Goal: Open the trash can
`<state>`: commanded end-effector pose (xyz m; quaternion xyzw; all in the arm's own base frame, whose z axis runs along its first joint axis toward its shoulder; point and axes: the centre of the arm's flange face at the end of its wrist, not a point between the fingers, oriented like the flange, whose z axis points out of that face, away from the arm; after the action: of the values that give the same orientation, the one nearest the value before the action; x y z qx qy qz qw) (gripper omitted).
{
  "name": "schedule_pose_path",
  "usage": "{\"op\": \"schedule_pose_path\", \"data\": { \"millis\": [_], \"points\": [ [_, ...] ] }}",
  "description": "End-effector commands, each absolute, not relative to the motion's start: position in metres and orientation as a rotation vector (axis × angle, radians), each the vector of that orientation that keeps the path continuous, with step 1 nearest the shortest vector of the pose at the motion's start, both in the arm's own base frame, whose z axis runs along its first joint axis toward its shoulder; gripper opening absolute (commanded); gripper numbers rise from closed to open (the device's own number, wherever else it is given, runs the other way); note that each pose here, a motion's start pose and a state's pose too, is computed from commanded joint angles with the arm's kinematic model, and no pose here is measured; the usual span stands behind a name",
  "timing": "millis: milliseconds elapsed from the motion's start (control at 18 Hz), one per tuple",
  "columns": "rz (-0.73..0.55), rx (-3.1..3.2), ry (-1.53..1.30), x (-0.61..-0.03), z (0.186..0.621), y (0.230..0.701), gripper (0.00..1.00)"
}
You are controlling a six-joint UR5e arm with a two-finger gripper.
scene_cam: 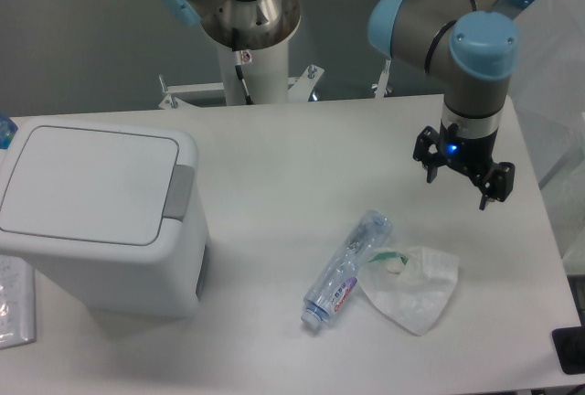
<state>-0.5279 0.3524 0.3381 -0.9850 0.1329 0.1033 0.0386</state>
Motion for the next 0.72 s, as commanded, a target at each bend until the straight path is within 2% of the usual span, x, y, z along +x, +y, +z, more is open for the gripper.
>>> {"op": "schedule_pose_path", "data": {
  "millis": [556,722],
  "points": [
    [0.289,-2.964,0.401,-0.5252,0.3345,0.3558,1.00],
    [0.245,-2.913,0.205,-0.5253,0.3364,0.3577,1.00]
  ]
}}
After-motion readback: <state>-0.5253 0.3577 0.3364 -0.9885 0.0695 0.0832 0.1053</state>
